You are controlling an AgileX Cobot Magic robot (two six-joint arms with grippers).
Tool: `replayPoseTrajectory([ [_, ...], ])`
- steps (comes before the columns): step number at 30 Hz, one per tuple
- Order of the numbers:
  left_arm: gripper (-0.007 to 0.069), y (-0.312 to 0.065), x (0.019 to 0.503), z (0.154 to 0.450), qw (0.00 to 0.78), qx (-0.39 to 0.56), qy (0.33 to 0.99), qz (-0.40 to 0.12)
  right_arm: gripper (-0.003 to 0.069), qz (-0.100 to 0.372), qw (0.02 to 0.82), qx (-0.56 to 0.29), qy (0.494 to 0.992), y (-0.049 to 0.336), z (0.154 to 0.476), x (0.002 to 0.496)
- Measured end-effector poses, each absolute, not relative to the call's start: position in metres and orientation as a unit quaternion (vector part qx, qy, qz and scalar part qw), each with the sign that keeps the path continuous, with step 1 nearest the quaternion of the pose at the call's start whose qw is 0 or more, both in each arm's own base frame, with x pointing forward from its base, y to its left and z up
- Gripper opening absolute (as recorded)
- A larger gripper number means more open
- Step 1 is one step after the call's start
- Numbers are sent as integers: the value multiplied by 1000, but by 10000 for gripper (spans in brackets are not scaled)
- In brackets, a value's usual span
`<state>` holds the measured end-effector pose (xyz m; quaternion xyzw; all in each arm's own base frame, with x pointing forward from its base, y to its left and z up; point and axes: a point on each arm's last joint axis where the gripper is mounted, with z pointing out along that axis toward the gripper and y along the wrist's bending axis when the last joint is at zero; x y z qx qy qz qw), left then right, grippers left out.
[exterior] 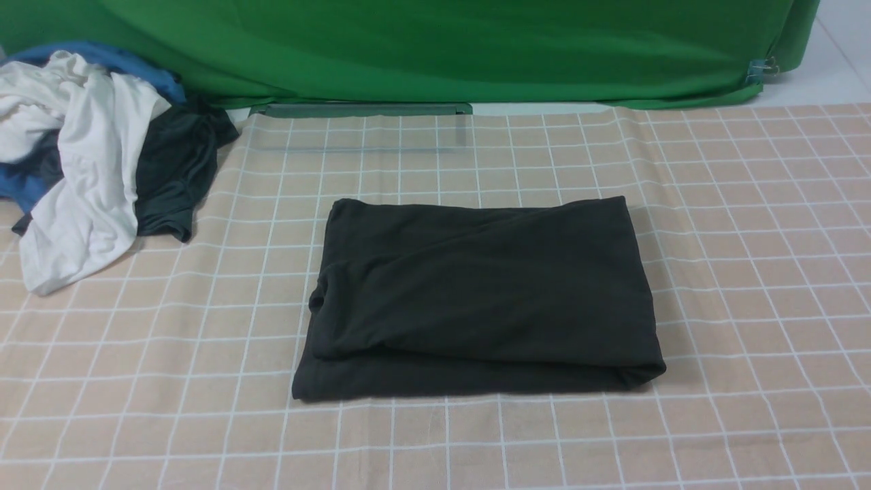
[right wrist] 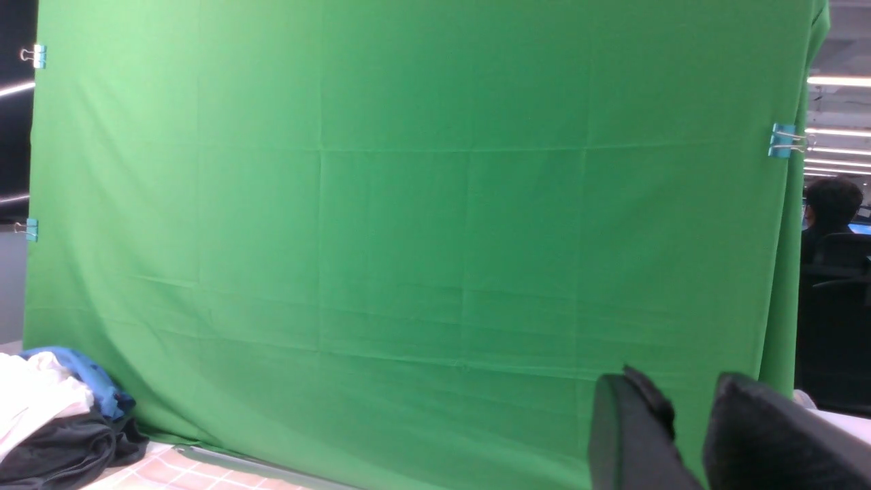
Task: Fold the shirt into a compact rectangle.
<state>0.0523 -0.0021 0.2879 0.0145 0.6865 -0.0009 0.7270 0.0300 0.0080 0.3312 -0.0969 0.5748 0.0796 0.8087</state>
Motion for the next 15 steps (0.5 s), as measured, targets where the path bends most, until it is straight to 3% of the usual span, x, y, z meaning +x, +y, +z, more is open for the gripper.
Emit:
replayPoseTrajectory([
  [7, 19, 1, 57, 204, 683, 11, 730, 22, 221, 81, 808, -96, 575, 8, 331, 30],
  [15, 19, 0, 57, 189, 647, 18, 762, 24, 235, 81, 808, -96, 575, 8, 331, 30],
])
